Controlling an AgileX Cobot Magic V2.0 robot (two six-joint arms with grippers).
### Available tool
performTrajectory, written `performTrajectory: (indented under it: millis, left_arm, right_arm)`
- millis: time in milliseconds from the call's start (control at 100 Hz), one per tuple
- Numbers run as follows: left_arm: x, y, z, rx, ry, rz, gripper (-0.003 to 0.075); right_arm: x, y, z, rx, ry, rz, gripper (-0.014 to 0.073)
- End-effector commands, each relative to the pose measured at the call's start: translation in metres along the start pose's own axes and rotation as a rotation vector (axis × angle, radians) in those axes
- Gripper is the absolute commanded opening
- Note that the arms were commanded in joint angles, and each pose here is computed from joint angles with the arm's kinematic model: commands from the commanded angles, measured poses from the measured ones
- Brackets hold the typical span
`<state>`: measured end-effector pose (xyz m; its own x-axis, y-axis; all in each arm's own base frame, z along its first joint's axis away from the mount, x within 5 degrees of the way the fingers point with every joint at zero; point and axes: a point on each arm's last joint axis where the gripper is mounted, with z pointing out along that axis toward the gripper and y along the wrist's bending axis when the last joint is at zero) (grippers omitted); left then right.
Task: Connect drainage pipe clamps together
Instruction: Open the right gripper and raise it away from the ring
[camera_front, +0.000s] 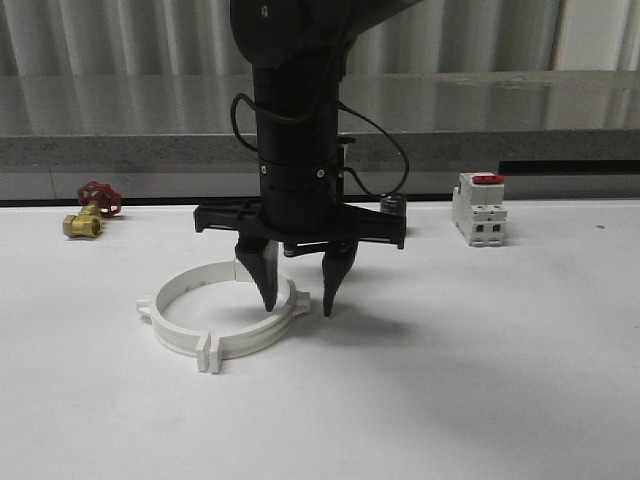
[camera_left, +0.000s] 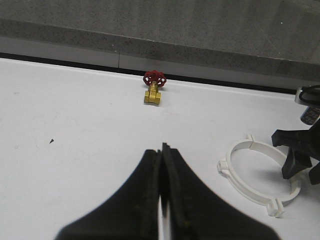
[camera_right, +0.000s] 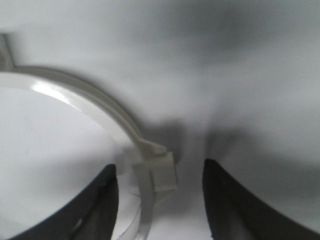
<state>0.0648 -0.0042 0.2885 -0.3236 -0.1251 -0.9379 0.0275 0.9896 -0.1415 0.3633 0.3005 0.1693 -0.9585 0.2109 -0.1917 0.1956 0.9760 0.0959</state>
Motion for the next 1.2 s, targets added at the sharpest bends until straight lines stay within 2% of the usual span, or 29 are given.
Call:
performTrajectory:
  millis: [0, 240, 290, 370, 460, 520, 730, 910, 1190]
  left_arm:
    - [-0.014, -0.002, -0.003, 0.018, -0.094, -0.004, -0.0021]
    - [-0.014, -0.002, -0.003, 0.018, -0.094, -0.004, -0.0021]
    - [-0.014, -0.002, -0.003, 0.018, -0.094, -0.004, -0.0021]
    - [-0.014, -0.002, -0.003, 0.018, -0.094, -0.004, -0.0021]
    - [-0.014, -0.002, -0.003, 0.018, -0.094, -0.004, -0.0021]
    - [-0.014, -0.002, -0.003, 0.018, -0.094, -0.004, -0.0021]
    - [-0.014, -0.002, -0.003, 0.018, -0.094, -0.004, -0.0021]
    - [-0.014, -0.002, -0.003, 0.018, -0.094, -0.004, -0.0021]
    - [-0.014, -0.002, -0.003, 0.018, -0.094, -0.004, -0.0021]
  right_arm:
    - [-0.009, 0.002, -0.057, -0.085, -0.104, -0.021, 0.0404]
    - [-0.007, -0.008, -0.100, -0.082, -0.136, -0.269, 0.0381]
    - [-0.006, -0.012, -0.107, -0.071, -0.134, -0.327, 0.0326]
    - [-0.005, -0.016, -0.119, -0.068, -0.142, -0.404, 0.0178]
    - [-0.005, -0.026, -0.131, -0.072, -0.154, -0.416, 0.0011]
    - [-0.005, -0.036, -0.137, -0.070, -0.157, -0.415, -0.0070]
    - [0.000, -0.081, -0.150, -0.063, -0.174, -0.462, -0.0066]
    - [0.008, -0.126, -0.160, -0.107, -0.208, -0.523, -0.0066]
    - [0.030, -0.211, -0.175, -0.116, -0.324, -0.384, -0.0066]
